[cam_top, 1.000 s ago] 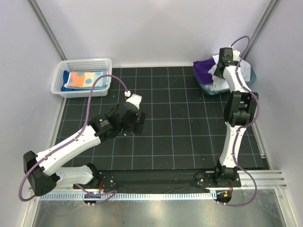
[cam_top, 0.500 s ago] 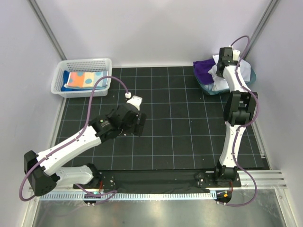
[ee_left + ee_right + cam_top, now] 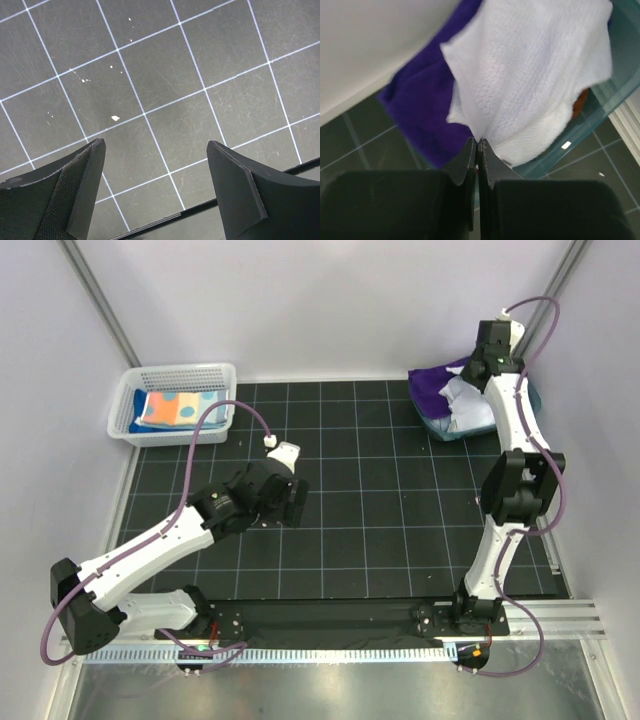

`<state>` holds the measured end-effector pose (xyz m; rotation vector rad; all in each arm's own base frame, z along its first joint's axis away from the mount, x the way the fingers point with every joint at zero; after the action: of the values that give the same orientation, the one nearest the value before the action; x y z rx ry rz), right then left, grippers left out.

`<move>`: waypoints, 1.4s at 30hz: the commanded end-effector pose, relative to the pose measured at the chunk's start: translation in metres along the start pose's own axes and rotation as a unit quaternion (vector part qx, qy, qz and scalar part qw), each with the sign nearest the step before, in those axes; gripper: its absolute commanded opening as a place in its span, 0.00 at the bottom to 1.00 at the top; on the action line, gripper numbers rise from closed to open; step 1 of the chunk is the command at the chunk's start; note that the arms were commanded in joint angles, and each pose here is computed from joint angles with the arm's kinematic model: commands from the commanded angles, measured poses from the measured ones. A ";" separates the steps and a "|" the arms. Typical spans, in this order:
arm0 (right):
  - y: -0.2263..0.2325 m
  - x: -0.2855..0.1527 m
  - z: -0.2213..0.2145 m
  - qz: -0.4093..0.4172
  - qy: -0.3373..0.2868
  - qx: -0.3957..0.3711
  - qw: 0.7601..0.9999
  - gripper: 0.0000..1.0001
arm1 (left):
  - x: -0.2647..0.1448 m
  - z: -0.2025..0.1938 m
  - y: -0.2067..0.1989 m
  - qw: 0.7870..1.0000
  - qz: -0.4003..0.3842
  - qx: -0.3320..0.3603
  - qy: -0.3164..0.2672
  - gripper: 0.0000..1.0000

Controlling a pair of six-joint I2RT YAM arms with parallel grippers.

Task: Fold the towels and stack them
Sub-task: Grab crumpled towel, then move the towel to the center of the board

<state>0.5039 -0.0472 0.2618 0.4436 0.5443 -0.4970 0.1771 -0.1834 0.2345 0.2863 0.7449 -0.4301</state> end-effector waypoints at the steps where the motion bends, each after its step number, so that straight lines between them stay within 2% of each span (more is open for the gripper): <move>1: 0.046 -0.065 -0.004 0.107 0.009 0.002 0.994 0.04 | -0.006 0.006 0.004 1.000 0.012 -0.011 -0.024 0.87; 3: 0.076 -0.100 -0.027 0.157 0.024 -0.024 0.987 0.04 | -0.005 0.004 0.005 1.000 0.019 -0.011 -0.021 0.88; 4: 0.078 -0.102 -0.051 0.161 0.045 -0.040 0.985 0.04 | -0.005 0.004 0.009 0.999 0.030 -0.012 -0.022 0.88; 5: 0.098 -0.132 -0.071 0.199 0.053 -0.061 0.977 0.04 | -0.005 0.004 0.010 0.999 0.036 -0.015 -0.021 0.88; 7: 0.116 -0.155 -0.106 0.244 0.076 -0.077 0.964 0.04 | -0.004 0.003 0.017 0.998 0.058 -0.023 -0.019 0.90; 9: 0.121 -0.188 -0.171 0.265 0.113 -0.133 0.948 0.04 | -0.004 0.002 0.022 0.997 0.070 -0.033 -0.017 0.91; 11: 0.104 -0.199 -0.229 0.253 0.148 -0.167 0.941 0.04 | -0.002 0.000 0.032 0.995 0.086 -0.046 -0.011 0.92; 13: 0.100 -0.237 -0.273 0.306 0.167 -0.177 0.920 0.04 | -0.001 0.000 0.038 0.994 0.094 -0.058 -0.009 0.93; 14: 0.072 -0.234 -0.314 0.288 0.205 -0.201 0.914 0.04 | 0.000 -0.001 0.042 0.993 0.095 -0.067 -0.006 0.93; 15: 0.060 -0.240 -0.332 0.284 0.223 -0.189 0.913 0.04 | 0.002 -0.003 0.044 0.993 0.095 -0.072 -0.001 0.93; 16: 0.055 -0.258 -0.352 0.310 0.235 -0.187 0.902 0.04 | 0.004 -0.004 0.045 0.992 0.096 -0.076 0.001 0.93; 17: 0.024 -0.255 -0.383 0.290 0.264 -0.204 0.897 0.04 | 0.005 -0.004 0.046 0.992 0.097 -0.079 0.004 0.93; 18: 0.013 -0.259 -0.397 0.285 0.280 -0.190 0.897 0.04 | 0.007 -0.005 0.046 0.992 0.093 -0.083 0.007 0.93; 19: -0.011 -0.265 -0.420 0.277 0.295 -0.209 0.890 0.04 | 0.012 -0.006 0.044 0.992 0.092 -0.087 0.016 0.93; 25: -0.059 -0.281 -0.449 0.248 0.316 -0.209 0.892 0.03 | 0.043 -0.015 0.015 0.987 0.030 -0.142 0.069 0.89; 30: -0.071 -0.308 -0.445 0.284 0.325 -0.212 0.877 0.03 | 0.075 -0.035 -0.006 0.982 0.039 -0.151 0.102 0.88; 36: -0.094 -0.320 -0.427 0.280 0.320 -0.234 0.874 0.03 | 0.099 -0.059 -0.021 0.979 0.038 -0.145 0.135 0.88; 42: -0.114 -0.318 -0.416 0.274 0.320 -0.211 0.882 0.04 | 0.117 -0.061 -0.042 0.980 -0.029 -0.148 0.127 0.87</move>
<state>0.0495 0.1978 0.1027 0.3171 1.0967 0.4153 0.1929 -0.2049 0.1048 0.1390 1.1028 -0.2371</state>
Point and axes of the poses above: each gripper's point midway between its finger pads, its own x axis out along the fingers, its own y axis along the line the jaws close on, z = x × y, the point moved 7 cm from there along -x, back along the fingers, and after that the axes turned 9 degrees about x, right-handed, at the moved point
